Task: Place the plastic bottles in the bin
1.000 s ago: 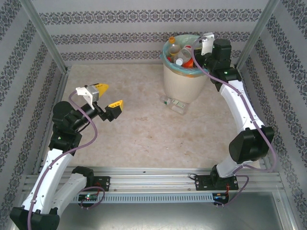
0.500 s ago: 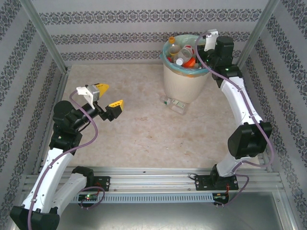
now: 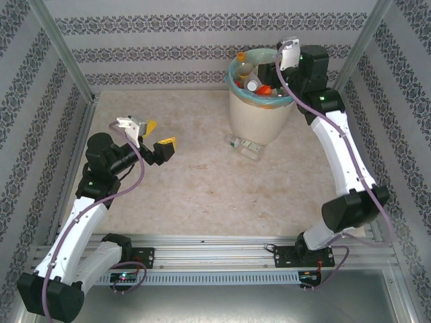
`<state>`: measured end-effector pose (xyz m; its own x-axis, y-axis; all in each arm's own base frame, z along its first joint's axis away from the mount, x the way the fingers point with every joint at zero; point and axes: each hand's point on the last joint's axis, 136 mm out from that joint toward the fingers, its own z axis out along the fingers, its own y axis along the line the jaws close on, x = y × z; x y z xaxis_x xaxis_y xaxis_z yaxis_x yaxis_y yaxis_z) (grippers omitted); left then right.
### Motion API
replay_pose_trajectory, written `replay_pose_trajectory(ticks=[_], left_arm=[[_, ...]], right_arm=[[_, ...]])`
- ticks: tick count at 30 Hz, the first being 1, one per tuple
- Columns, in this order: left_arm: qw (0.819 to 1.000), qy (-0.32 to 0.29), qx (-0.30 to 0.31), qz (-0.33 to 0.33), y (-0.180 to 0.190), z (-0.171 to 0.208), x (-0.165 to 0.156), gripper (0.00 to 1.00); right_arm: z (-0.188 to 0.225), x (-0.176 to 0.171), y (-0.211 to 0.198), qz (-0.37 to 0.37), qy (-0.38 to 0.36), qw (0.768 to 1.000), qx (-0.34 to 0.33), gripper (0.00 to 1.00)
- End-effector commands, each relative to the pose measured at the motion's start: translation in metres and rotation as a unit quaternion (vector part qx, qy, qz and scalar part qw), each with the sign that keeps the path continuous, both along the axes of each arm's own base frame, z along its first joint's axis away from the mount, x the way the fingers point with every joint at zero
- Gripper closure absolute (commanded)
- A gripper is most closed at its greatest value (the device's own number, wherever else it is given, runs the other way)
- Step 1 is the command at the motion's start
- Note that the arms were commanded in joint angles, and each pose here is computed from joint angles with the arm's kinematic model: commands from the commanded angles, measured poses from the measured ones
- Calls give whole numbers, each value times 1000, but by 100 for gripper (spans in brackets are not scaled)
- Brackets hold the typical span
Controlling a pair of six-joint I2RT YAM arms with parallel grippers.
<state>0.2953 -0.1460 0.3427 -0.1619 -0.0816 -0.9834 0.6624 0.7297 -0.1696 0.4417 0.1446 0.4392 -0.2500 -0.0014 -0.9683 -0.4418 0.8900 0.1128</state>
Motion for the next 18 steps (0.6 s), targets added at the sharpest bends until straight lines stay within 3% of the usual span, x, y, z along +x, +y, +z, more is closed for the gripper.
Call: replay_pose_trajectory(ticks=[1,4,6,10,18], left_arm=[[1000,-8,-8,3,-1,8,-4,3],[1000,1,1,10,1,3,0,3],[1000,14,3,23,3,-3,5,3],[996,64,5,55,10,-25,20,3],[985,138,5,103,21,-59,37,4]], right_arm=[[-1,-24,0,8,9,1000,18,57],[-13,-45,13,36,17,999,15,60],[-30,-66,34,89,17,996,-22,60],[-95,-97,56,163,67,980,-91,54],[-230,-123,42,168,189,953,-167,44]])
